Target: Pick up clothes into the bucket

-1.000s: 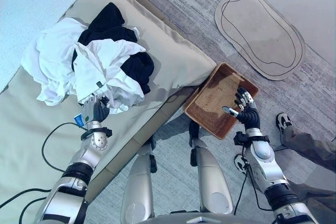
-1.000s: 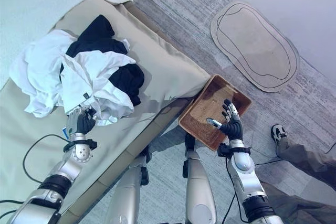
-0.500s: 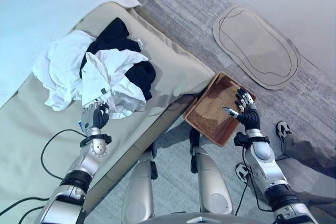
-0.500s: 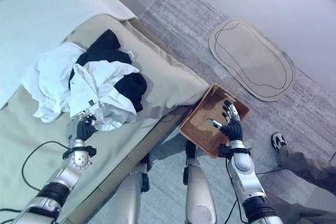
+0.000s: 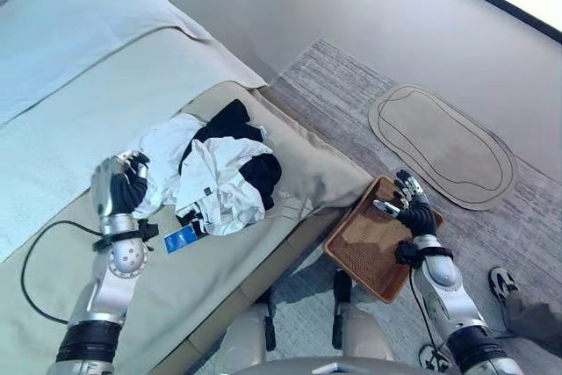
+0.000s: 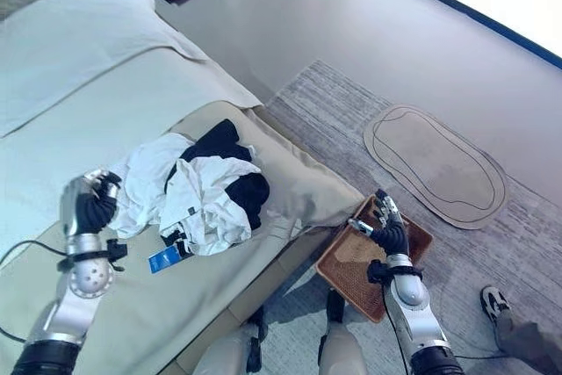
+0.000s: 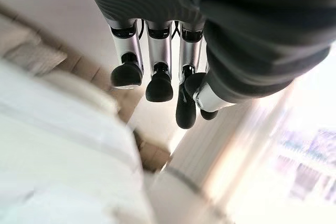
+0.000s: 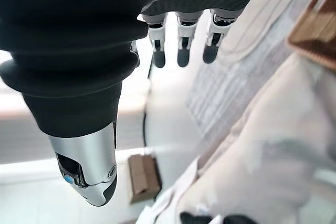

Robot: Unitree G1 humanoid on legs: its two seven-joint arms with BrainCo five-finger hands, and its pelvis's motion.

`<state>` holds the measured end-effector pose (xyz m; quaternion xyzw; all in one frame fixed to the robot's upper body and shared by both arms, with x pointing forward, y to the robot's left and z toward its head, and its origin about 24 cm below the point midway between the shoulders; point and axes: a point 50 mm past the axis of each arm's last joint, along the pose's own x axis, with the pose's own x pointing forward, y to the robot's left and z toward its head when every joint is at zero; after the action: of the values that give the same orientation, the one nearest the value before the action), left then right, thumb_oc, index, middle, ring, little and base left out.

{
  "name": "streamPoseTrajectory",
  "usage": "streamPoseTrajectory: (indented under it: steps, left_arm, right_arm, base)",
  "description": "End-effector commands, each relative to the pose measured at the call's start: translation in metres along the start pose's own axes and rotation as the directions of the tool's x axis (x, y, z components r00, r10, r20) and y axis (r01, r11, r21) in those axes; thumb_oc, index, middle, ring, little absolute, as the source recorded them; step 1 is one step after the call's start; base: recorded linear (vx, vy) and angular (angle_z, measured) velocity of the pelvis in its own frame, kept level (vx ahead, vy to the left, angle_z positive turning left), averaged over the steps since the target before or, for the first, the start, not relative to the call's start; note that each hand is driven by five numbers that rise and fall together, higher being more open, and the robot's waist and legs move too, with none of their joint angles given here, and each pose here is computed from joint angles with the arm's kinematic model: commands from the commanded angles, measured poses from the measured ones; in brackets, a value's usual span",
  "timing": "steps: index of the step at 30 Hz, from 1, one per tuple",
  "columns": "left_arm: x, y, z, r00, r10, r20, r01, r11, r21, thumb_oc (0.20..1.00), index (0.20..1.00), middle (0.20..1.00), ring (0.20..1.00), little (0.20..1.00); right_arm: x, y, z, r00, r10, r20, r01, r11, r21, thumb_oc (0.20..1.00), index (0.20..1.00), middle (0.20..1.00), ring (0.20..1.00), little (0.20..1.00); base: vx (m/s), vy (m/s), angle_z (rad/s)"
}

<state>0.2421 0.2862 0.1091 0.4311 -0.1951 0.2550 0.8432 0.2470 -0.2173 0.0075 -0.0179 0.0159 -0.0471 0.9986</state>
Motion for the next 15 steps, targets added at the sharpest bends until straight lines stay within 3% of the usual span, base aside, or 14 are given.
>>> streamPoseTrajectory:
  steps: [1, 5, 10, 11, 12, 13, 15]
  left_arm:
    - [0.024, 0.027, 0.02, 0.983, 0.095, 0.154, -0.095, 0.995, -0.011, 0.2, 0.2, 0.2, 0.2, 0.2]
    - [0.039, 0.043, 0.044, 0.949, 0.17, 0.264, -0.162, 0.985, -0.055, 0.2, 0.2, 0.2, 0.2, 0.2]
    - [0.042, 0.036, 0.042, 0.959, 0.141, 0.244, -0.13, 0.99, -0.06, 0.2, 0.2, 0.2, 0.2, 0.2]
    - [0.041, 0.033, 0.039, 0.966, 0.124, 0.228, -0.114, 0.992, -0.057, 0.592, 0.592, 0.592, 0.592, 0.592]
    - [0.039, 0.027, 0.033, 0.975, 0.095, 0.2, -0.087, 0.995, -0.051, 0.9, 0.9, 0.9, 0.9, 0.9]
    - [0.039, 0.026, 0.033, 0.975, 0.095, 0.2, -0.087, 0.995, -0.051, 1.0, 1.0, 1.0, 1.0, 1.0]
    - [0.03, -0.002, 0.016, 0.995, -0.013, 0.094, 0.018, 0.998, -0.054, 1.0, 1.0, 1.0, 1.0, 1.0]
  right_arm:
    - [0.003, 0.01, 0.008, 0.998, 0.037, 0.054, -0.038, 0.999, 0.019, 1.0, 1.0, 1.0, 1.0, 1.0]
    - [0.0, 0.016, 0.001, 0.997, 0.072, 0.021, -0.072, 0.997, 0.015, 1.0, 1.0, 1.0, 1.0, 1.0]
    - [-0.002, 0.02, -0.003, 0.996, 0.094, 0.0, -0.094, 0.995, 0.021, 1.0, 1.0, 1.0, 1.0, 1.0]
    - [-0.002, 0.02, -0.003, 0.995, 0.097, -0.001, -0.097, 0.995, 0.025, 1.0, 1.0, 1.0, 1.0, 1.0]
    - [-0.003, 0.022, -0.003, 0.994, 0.105, -0.002, -0.105, 0.994, 0.029, 1.0, 1.0, 1.0, 1.0, 1.0]
    - [-0.003, 0.022, -0.003, 0.995, 0.104, -0.002, -0.104, 0.994, 0.029, 1.0, 1.0, 1.0, 1.0, 1.0]
    - [-0.003, 0.023, -0.003, 0.994, 0.109, -0.005, -0.109, 0.994, 0.032, 1.0, 1.0, 1.0, 1.0, 1.0]
  base:
    - [0.08, -0.042, 0.09]
    - [0.07, -0.037, 0.07]
    - [0.04, -0.02, 0.02]
    - [0.0, 0.0, 0.0]
    - [0.0, 0.0, 0.0]
    - [0.0, 0.0, 0.0]
    - [-0.03, 0.009, -0.01]
